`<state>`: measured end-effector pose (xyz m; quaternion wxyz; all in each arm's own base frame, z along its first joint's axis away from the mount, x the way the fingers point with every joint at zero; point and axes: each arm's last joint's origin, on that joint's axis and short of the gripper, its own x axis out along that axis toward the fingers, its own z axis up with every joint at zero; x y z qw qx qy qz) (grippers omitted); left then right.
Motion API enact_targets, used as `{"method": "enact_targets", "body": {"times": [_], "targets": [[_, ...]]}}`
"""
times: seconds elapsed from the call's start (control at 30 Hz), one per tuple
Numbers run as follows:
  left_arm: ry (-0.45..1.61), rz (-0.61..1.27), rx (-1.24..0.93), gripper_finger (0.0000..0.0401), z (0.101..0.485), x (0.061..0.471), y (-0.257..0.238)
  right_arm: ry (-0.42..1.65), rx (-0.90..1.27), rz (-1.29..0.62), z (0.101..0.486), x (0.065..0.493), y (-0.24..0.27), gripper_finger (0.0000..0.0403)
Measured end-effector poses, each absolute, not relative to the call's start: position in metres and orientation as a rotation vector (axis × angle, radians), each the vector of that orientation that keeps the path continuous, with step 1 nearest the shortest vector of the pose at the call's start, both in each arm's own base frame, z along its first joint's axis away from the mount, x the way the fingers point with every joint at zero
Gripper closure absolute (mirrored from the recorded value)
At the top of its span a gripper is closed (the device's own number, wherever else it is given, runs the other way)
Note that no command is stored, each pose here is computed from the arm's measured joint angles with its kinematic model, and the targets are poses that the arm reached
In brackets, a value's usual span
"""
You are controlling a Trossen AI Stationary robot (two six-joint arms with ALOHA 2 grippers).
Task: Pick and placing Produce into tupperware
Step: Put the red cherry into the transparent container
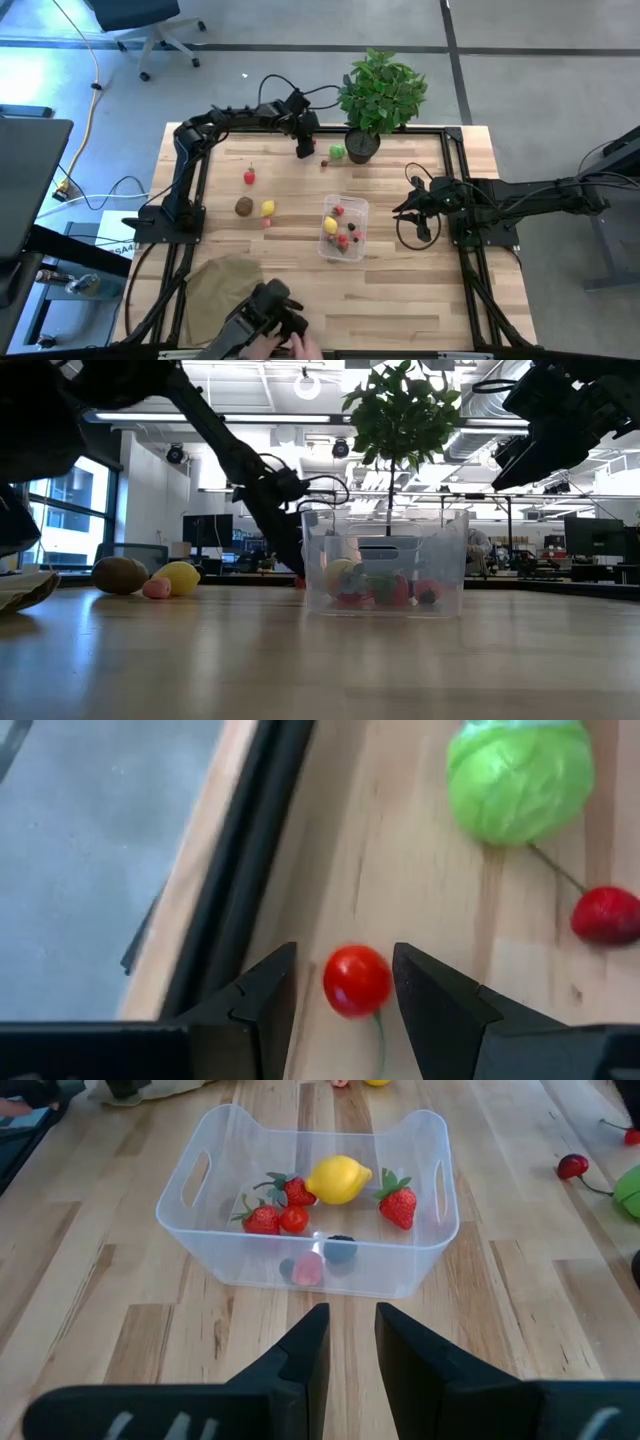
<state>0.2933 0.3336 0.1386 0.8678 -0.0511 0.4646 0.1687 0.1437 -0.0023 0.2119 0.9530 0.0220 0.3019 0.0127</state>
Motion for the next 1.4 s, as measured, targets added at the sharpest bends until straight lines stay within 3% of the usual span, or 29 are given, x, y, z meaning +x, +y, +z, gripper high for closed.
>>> {"method": "enact_targets", "body": {"times": [0.7,1.4], "targets": [[1.095,0.315,-0.161,0.0247,0.1338,0.2979,0.3395,0.614,0.045,0.026,0.2118,0.1437,-0.0023,0.0329],[1.066,0.329,-0.187,0.0247,0.1353,0.2992,0.3404,0.614,0.045,0.026,0.2118,0.1437,-0.0023,0.0329]]}}
